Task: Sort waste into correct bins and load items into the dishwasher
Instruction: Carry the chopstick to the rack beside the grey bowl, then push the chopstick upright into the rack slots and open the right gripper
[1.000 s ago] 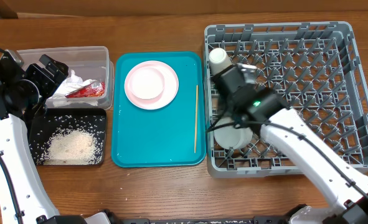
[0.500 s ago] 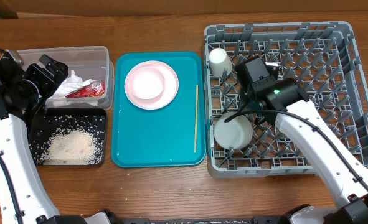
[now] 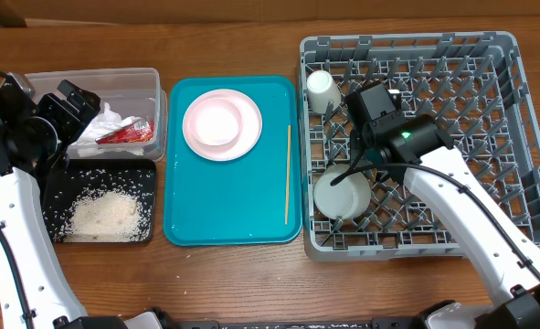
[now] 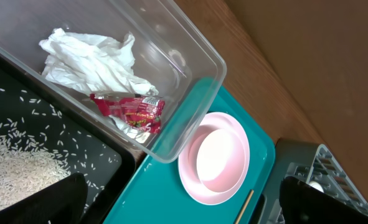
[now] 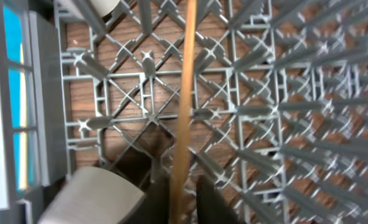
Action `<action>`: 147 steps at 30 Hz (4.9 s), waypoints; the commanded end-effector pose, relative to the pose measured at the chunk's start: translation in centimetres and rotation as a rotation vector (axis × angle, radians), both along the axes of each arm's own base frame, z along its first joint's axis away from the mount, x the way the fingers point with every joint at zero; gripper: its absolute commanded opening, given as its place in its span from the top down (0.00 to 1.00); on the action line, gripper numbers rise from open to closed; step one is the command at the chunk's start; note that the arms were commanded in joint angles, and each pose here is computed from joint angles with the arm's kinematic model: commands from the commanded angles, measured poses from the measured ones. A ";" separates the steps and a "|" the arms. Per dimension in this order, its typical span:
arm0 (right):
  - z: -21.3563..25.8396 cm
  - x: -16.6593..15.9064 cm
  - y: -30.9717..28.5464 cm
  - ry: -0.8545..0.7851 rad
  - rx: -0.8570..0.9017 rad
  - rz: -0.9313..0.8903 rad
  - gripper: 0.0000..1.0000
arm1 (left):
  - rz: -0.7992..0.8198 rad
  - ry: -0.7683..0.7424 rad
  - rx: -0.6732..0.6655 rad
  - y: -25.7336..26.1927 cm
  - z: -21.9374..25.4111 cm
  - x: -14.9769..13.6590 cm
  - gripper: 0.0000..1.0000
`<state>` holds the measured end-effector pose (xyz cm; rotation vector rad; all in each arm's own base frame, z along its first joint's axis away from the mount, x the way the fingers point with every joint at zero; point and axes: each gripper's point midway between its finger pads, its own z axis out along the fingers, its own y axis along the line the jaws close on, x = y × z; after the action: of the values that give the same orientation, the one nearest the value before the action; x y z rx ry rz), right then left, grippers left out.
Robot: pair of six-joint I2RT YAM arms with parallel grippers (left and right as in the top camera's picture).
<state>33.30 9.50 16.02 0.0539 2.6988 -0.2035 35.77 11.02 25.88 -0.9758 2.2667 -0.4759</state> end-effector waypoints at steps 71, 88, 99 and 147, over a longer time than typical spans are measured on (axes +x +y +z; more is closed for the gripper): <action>-5.6 -7.7 -2.7 0.321 -0.048 -0.194 0.92 | 0.000 -0.022 0.006 -0.1 1.0 0.3 0.00; 0.6 -5.3 0.1 0.263 0.100 -0.114 0.51 | 0.000 -0.021 0.005 -0.1 1.0 0.3 0.00; -1.4 -6.7 -0.6 0.325 0.066 -0.125 0.58 | 0.000 -0.022 0.005 -0.1 1.0 0.3 0.00; -4.5 -8.7 -1.7 0.425 0.089 -0.176 0.85 | 0.000 -0.022 0.005 -0.1 1.0 0.3 0.00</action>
<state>24.75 7.87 11.55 0.3030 3.1248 -0.1613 35.76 11.02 25.87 -0.9761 2.2670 -0.4760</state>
